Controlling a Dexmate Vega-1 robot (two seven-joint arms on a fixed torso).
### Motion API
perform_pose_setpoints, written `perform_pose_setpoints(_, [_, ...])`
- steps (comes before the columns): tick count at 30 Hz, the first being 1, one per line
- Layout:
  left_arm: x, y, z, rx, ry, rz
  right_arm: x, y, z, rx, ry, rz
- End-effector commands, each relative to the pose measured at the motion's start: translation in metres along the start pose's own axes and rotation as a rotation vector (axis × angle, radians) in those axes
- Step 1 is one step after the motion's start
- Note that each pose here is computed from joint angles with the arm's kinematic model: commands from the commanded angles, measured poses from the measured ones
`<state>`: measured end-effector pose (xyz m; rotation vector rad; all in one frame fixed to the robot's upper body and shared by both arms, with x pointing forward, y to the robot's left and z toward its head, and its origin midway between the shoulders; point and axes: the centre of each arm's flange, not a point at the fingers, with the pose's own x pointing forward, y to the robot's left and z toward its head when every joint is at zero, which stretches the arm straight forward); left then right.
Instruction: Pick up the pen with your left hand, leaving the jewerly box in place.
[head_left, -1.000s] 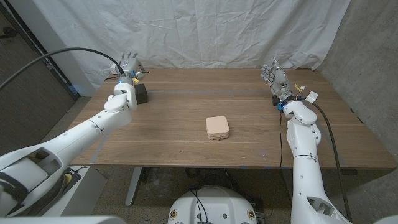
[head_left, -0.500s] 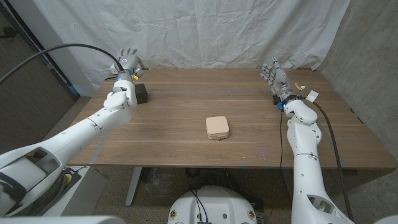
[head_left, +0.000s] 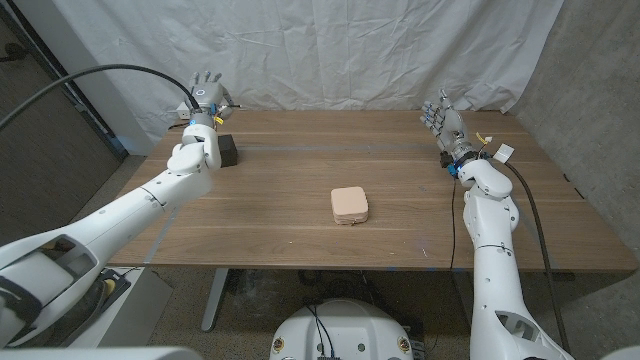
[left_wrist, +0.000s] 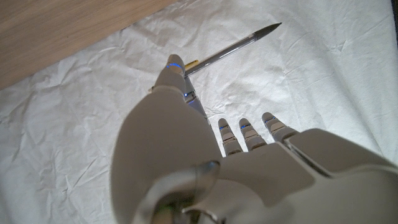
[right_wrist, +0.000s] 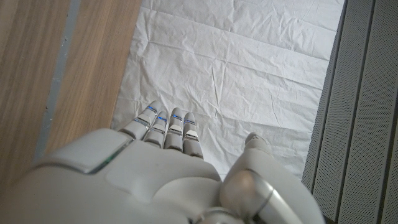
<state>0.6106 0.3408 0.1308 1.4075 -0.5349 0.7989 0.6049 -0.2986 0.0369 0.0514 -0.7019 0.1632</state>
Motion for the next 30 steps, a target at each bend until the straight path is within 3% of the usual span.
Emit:
perform_pose_setpoints(1, [0.004,0.007,0.004,-0.007,-0.011,0.013,0.001,-0.001,0.003,-0.008,0.001,0.001])
perform_pose_setpoints(9, [0.006,0.017,0.007,0.0,-0.019,0.026,0.002,-0.001,0.002,-0.004,0.001,0.0])
perform_pose_setpoints(30, [0.004,0.015,0.011,-0.013,-0.03,0.031,-0.001,-0.004,0.001,-0.002,-0.002,-0.013])
